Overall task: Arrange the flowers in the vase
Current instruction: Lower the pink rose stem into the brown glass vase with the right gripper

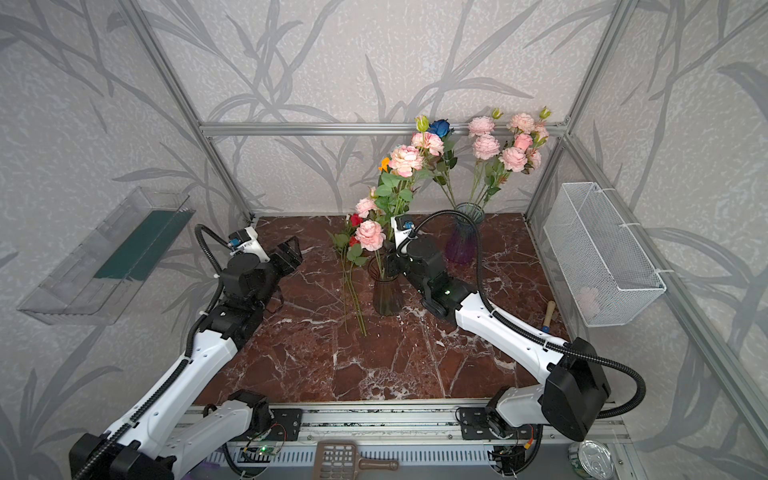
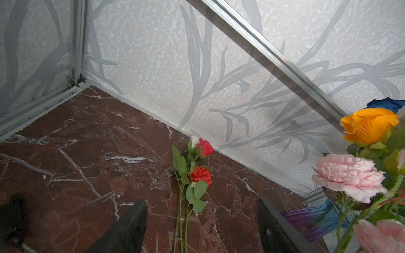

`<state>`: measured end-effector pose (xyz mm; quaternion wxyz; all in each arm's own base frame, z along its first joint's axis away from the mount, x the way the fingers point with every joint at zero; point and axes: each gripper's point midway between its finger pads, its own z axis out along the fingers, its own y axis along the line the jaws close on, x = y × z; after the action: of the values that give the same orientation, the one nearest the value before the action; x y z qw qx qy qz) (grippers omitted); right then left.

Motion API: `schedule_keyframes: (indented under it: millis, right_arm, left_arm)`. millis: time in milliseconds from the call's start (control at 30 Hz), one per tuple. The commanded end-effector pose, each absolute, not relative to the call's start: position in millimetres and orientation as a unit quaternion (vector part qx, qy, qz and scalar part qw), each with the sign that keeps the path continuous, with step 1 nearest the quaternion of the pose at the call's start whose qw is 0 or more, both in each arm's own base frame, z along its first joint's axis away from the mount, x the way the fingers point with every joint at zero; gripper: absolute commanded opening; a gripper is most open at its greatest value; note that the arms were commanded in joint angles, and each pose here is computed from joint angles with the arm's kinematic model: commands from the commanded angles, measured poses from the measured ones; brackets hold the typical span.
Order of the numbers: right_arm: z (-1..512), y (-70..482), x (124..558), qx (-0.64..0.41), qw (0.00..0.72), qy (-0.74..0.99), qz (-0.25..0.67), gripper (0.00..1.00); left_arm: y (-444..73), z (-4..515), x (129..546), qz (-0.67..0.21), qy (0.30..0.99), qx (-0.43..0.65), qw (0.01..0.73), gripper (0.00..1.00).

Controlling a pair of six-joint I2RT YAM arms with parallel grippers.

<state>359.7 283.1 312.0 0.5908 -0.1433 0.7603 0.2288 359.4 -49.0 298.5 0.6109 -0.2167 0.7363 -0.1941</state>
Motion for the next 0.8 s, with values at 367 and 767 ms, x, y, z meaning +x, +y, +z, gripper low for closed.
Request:
schedule_keyframes:
  millis: [367, 767]
  right_arm:
    - [309, 272, 338, -0.143, 0.563, 0.776, 0.246, 0.47]
    - [311, 268, 318, -0.16, 0.547, 0.778, 0.264, 0.55]
  left_arm:
    - [-51, 310, 367, -0.22, 0.726, -0.225, 0.611, 0.78]
    - [-50, 303, 371, -0.218, 0.731, -0.23, 0.605, 0.77]
